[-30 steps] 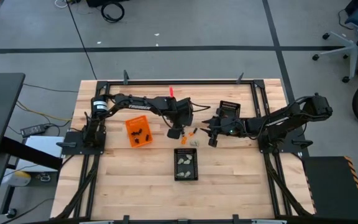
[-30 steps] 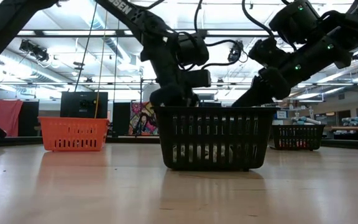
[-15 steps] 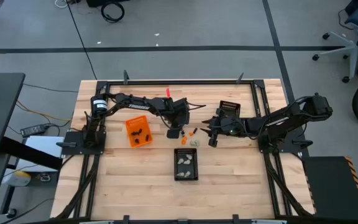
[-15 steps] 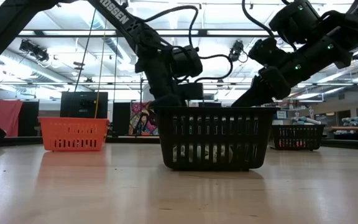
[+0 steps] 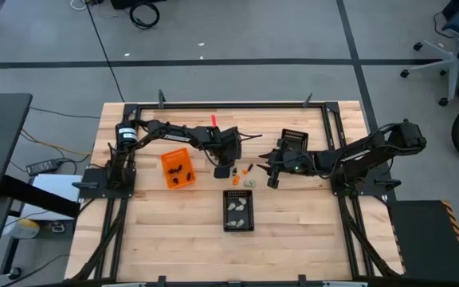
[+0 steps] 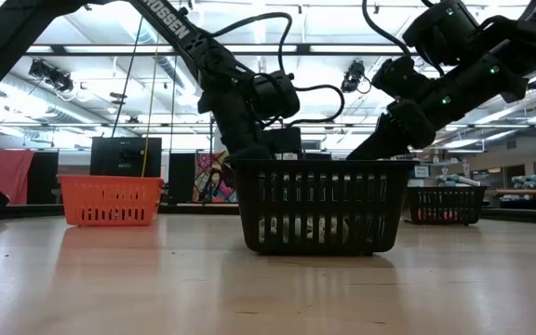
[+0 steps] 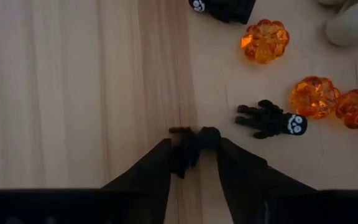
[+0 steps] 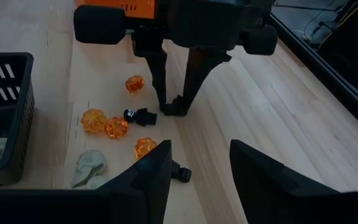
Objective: Sort Halloween decoration
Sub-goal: Put the black skeleton toy into the orange bin
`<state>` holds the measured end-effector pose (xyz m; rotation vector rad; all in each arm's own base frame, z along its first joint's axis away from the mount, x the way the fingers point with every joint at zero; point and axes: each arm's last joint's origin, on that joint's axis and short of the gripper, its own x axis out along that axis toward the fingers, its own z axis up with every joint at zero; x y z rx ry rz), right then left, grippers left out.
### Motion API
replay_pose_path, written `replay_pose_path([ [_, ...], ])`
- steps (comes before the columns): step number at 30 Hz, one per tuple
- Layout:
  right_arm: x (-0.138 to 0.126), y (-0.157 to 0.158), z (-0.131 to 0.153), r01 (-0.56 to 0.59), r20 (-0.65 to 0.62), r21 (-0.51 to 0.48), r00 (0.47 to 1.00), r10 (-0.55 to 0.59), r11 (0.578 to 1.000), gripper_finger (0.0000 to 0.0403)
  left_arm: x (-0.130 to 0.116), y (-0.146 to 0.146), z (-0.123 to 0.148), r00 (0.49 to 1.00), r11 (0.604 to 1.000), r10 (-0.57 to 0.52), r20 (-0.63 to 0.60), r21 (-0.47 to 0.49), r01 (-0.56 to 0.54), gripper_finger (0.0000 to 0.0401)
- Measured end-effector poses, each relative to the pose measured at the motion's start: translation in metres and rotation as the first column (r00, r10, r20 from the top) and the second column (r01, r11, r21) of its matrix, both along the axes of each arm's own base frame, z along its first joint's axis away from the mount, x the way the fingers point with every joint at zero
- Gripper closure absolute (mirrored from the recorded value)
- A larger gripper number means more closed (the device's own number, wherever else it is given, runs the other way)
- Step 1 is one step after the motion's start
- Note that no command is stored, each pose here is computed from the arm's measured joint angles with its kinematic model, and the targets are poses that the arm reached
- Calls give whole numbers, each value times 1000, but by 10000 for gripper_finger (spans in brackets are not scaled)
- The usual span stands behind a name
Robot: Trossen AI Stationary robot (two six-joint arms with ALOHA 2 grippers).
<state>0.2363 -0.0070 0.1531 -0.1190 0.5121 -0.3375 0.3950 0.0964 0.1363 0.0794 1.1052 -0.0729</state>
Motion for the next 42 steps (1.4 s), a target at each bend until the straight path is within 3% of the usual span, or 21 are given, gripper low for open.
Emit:
replay_pose_path([
  [19, 0, 0, 0, -1, -1, -2, 1000, 1, 1000, 236, -5, -9, 8, 1000, 1000, 9, -23, -20, -10, 375],
  [26, 0, 0, 0, 1, -1, -1, 1000, -1, 1000, 236, -16, -18, 36, 999, 1000, -6, -31, -22, 6, 384],
  [31, 0, 0, 0, 2, 0, -1, 1000, -2, 1000, 236, -34, -31, 71, 999, 999, -1, -45, -38, -1, 385],
  [38, 0, 0, 1, 3, 8, 0, 1000, -3, 1000, 236, -71, -41, 102, 974, 987, 111, -199, -91, -131, 379],
  [42, 1, 0, 1, 5, 11, 2, 1000, -5, 1000, 236, -92, -45, 109, 915, 963, 196, -352, -104, -247, 378],
])
